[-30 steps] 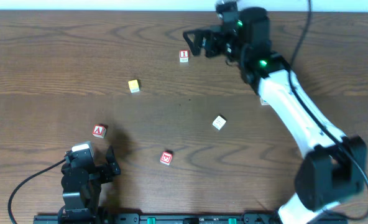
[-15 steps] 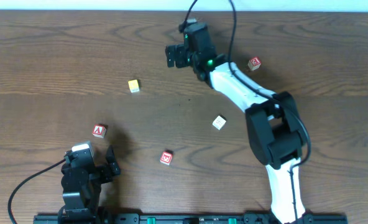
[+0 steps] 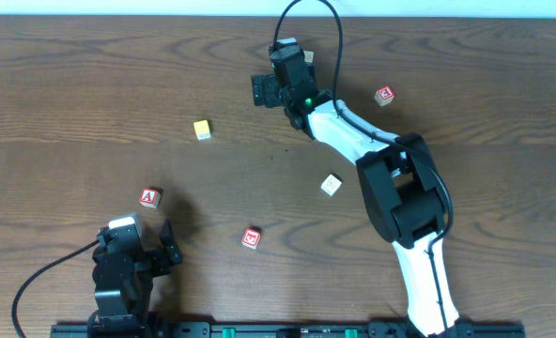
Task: Spell out Ai2
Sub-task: 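Move the right gripper forward over the red 'I' block, then lower the right gripper and grasp the red 'I' block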
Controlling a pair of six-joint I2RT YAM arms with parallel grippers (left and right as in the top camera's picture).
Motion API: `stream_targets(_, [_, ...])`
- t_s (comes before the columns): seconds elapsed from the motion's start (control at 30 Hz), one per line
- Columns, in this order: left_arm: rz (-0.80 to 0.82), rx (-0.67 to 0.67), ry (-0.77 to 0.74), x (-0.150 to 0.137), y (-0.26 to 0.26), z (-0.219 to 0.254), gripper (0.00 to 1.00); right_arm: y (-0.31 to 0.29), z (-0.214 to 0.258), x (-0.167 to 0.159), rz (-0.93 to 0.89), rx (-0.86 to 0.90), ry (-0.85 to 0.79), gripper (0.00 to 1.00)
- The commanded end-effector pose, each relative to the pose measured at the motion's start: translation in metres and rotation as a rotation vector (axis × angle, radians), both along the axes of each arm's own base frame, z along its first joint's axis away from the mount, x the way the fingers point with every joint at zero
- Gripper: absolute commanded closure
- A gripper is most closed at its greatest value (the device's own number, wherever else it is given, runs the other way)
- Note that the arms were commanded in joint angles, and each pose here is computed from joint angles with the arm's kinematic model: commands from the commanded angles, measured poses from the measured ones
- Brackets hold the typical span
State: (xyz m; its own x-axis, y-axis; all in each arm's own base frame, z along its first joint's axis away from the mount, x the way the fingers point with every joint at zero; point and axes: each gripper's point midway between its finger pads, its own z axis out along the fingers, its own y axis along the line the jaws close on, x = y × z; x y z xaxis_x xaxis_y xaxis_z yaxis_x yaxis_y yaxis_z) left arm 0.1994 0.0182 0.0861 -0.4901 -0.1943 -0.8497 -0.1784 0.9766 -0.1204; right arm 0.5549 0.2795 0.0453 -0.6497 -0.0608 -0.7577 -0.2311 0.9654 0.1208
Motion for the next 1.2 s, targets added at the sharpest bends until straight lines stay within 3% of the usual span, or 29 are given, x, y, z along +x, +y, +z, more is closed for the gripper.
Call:
stream_targets(0.0, [0.006,0.01,0.004,0.0,0.002,-0.003,0.05,0.001,-0.004,0.006,-0.01,-0.018,-0.021,0.06])
stream_targets(0.37, [0.006,0.01,0.004,0.0,0.002,-0.003,0.04,-0.002,-0.028,0.002,-0.01,-0.042,0.022,0.16])
stream_targets(0.53, [0.006,0.01,0.004,0.0,0.002,-0.003,0.05,-0.002,-0.029,0.001,-0.009,-0.042,0.024,0.3])
stream_targets(0.6, [0.006,0.01,0.004,0.0,0.002,-0.003,0.05,-0.002,-0.029,0.001,-0.009,-0.043,0.025,0.4])
stream_targets(1.17, [0.006,0.01,0.004,0.0,0.002,-0.003,0.05,-0.002,-0.03,0.0,-0.011,-0.042,0.03,0.74])
